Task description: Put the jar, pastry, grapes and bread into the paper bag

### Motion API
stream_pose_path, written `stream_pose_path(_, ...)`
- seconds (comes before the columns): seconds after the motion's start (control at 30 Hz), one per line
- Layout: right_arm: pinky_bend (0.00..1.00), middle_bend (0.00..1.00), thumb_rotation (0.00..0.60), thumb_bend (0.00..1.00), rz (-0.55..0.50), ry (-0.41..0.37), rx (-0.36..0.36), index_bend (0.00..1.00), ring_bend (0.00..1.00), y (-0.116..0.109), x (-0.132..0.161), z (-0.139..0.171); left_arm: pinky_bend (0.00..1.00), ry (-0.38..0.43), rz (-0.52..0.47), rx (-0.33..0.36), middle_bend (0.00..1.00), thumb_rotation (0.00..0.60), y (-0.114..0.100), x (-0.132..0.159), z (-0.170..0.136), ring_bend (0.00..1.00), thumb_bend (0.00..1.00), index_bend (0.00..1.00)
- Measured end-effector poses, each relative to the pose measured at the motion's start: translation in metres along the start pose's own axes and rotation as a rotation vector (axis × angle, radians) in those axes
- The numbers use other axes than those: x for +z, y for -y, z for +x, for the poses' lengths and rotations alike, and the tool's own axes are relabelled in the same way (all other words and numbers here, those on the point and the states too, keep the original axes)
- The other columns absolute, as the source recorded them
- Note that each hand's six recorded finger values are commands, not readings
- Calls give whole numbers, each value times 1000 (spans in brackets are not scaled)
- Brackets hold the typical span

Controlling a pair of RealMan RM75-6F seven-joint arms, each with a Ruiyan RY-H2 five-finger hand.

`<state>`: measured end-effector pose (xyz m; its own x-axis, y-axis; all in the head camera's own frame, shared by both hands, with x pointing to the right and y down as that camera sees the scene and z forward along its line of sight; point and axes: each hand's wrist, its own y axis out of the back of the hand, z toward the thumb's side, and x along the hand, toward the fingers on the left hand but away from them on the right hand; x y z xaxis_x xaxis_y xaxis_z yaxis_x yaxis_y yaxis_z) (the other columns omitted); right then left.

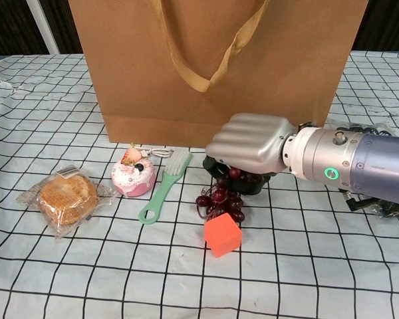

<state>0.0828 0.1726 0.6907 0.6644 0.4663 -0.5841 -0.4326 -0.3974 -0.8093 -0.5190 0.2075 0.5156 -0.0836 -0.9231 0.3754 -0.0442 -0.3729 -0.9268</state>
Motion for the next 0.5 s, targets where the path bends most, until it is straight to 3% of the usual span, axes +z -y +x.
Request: stream_pose_path(0.5,308,503,600,549,-151,27,-83,625,477,-19,-12,13,131,-3,1,0,68,600,-1,-1,0,28,105,161)
